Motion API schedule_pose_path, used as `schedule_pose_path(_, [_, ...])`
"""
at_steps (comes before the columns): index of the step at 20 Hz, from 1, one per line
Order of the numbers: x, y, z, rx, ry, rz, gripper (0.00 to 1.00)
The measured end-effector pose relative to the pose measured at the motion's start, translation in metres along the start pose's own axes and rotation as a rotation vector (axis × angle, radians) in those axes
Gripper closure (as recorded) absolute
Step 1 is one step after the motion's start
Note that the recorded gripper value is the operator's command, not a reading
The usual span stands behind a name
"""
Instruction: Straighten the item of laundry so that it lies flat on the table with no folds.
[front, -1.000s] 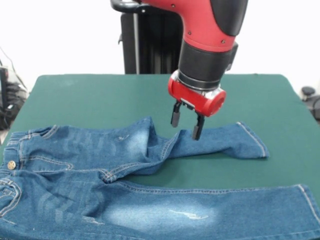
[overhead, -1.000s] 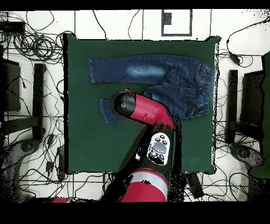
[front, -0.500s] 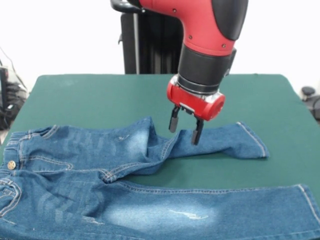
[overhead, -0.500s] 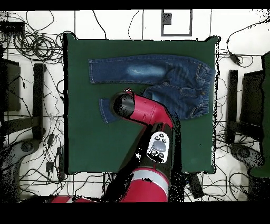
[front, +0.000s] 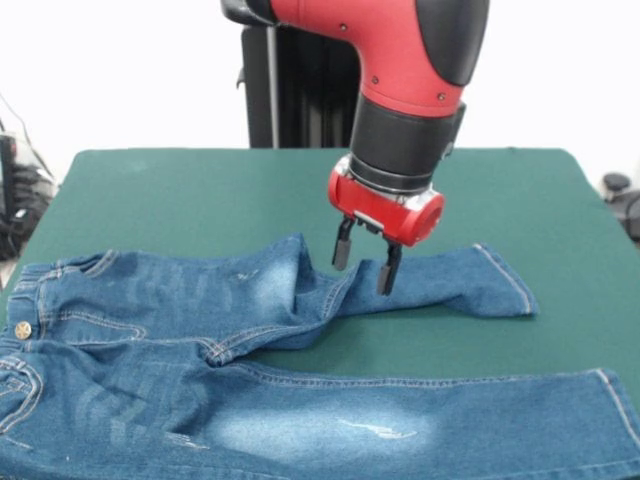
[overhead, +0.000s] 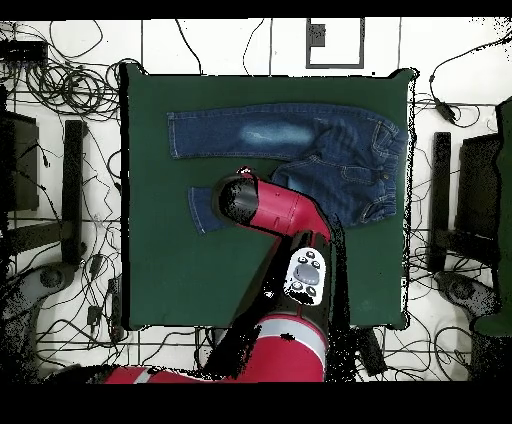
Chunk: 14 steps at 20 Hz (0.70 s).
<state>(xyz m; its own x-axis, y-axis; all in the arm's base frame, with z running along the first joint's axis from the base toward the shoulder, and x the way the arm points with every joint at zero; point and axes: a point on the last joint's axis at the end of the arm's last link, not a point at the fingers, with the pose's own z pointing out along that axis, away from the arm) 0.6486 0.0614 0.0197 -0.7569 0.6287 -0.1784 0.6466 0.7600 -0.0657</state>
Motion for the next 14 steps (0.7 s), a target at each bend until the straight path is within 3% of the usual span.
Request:
schedule_pose_path(7, [0.0,0.0,0.008,-0.018,-0.01,0.004,0.0])
schedule_pose_path(14, [0.009,-0.011,0.023,-0.002,-0.002,0.008,0.0])
